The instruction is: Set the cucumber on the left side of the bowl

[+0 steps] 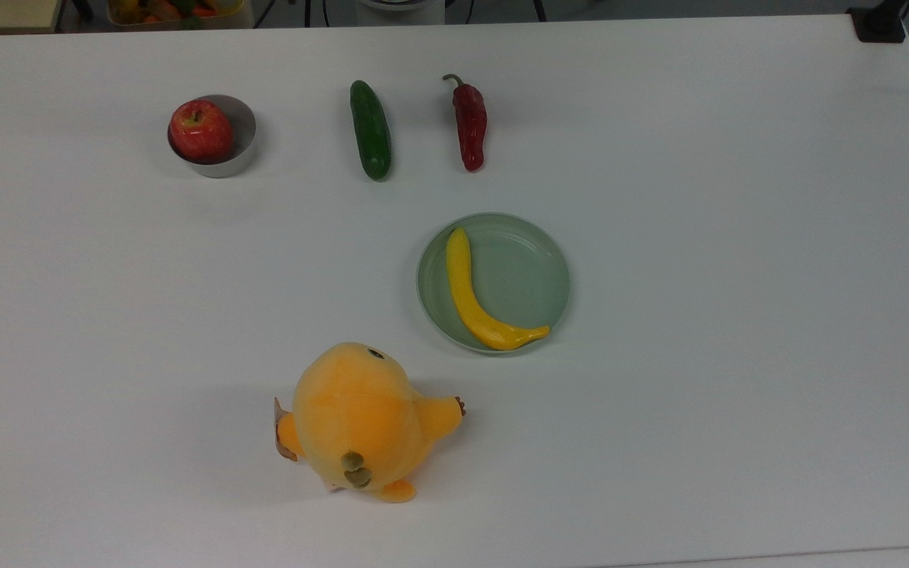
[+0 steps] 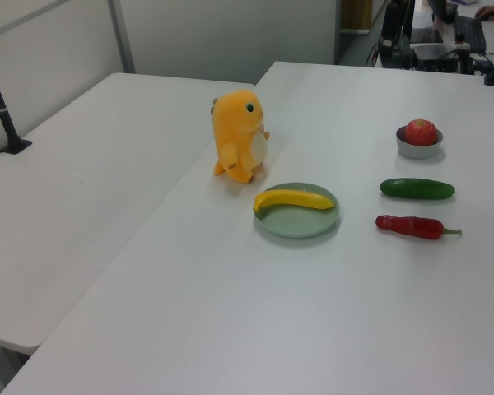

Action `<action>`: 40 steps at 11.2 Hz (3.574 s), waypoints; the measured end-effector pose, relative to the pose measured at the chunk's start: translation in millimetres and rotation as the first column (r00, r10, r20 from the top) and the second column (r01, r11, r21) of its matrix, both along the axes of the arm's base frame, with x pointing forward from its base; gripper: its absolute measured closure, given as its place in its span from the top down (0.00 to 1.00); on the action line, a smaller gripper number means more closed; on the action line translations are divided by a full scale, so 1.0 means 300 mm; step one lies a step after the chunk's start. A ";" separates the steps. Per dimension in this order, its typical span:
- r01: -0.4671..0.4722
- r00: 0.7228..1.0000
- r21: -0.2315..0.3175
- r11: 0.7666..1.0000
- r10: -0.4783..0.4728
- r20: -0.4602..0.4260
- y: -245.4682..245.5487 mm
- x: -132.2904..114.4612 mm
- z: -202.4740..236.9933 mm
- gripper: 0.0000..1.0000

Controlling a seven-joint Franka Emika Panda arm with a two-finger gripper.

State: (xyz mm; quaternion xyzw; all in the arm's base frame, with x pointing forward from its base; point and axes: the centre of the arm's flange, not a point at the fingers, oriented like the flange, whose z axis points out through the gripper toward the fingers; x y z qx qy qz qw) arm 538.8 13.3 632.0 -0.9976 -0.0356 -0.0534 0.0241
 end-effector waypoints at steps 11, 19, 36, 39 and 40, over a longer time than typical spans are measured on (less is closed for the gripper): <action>-0.075 0.991 -0.001 0.997 0.074 -0.116 0.007 -0.027 -0.100 1.00; -0.252 0.884 0.014 0.968 0.236 -0.404 0.050 -0.133 -0.521 1.00; -0.284 0.911 -0.059 0.957 0.251 -0.326 0.002 -0.206 -1.072 0.78; -0.286 0.911 -0.060 0.956 0.252 -0.325 0.001 -0.206 -1.071 0.46; -0.286 0.911 -0.060 0.956 0.252 -0.325 0.001 -0.206 -1.071 0.46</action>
